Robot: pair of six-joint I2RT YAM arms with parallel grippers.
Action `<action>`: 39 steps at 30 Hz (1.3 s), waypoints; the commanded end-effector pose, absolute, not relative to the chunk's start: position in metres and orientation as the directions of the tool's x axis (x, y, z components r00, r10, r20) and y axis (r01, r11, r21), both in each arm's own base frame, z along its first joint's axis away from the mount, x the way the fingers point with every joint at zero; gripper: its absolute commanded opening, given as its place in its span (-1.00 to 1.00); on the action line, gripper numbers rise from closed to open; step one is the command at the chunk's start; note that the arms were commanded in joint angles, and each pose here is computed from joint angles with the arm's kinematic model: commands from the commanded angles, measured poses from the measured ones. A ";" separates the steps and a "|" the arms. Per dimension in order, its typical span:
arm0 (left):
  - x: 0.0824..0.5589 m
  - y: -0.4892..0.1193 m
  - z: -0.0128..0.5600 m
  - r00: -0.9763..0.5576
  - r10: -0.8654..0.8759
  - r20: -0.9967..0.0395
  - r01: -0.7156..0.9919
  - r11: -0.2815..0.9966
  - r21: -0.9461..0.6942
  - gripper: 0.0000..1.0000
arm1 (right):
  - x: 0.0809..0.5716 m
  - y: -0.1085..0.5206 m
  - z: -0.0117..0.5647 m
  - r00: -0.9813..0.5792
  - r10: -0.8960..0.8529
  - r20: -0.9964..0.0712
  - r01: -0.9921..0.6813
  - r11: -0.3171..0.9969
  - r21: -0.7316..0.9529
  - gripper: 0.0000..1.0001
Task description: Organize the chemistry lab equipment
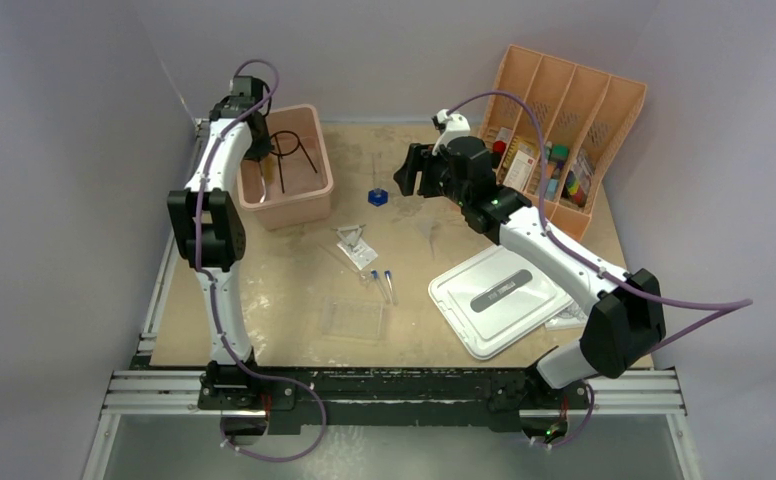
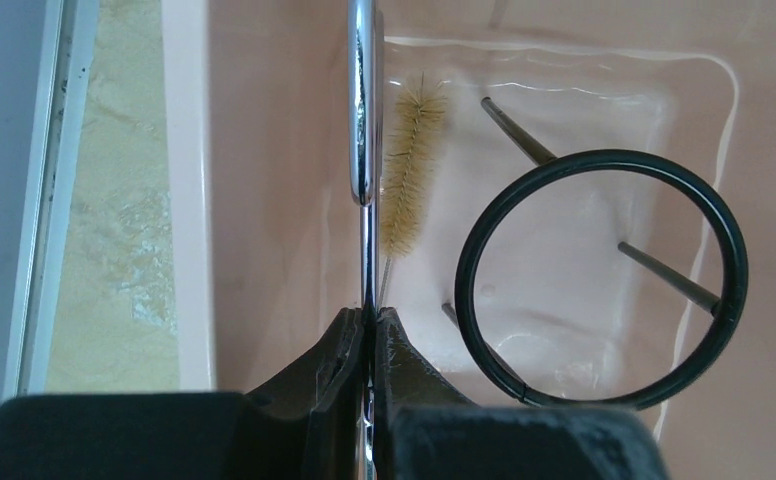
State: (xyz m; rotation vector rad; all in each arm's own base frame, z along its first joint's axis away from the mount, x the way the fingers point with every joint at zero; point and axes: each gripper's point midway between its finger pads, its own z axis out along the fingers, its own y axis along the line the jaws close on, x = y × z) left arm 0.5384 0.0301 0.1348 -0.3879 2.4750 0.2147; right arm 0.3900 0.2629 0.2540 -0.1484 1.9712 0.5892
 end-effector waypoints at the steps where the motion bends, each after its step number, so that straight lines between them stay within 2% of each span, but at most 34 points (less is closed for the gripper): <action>1: 0.549 0.037 0.146 -0.725 -0.200 -0.659 -0.319 0.946 0.064 -1.00 | 0.399 0.269 0.279 -0.420 0.180 -0.890 -0.383 0.853 0.354 0.40; 20: 0.548 0.040 0.113 -0.713 -0.196 -0.674 -0.328 0.942 0.073 -0.99 | 0.395 0.269 0.272 -0.450 0.203 -0.870 -0.363 0.848 0.386 0.39; 24: 0.545 0.041 0.115 -0.715 -0.205 -0.668 -0.338 0.938 0.075 -0.70 | 0.394 0.267 0.271 -0.451 0.208 -0.868 -0.354 0.851 0.388 0.39; 28: 0.541 0.044 0.129 -0.698 -0.206 -0.686 -0.356 0.931 0.083 -0.60 | 0.394 0.266 0.270 -0.451 0.212 -0.867 -0.351 0.851 0.390 0.39; 39: 0.531 0.032 0.211 -0.590 -0.250 -0.768 -0.348 0.937 -0.037 -0.55 | 0.395 0.268 0.267 -0.461 0.217 -0.860 -0.347 0.848 0.400 0.39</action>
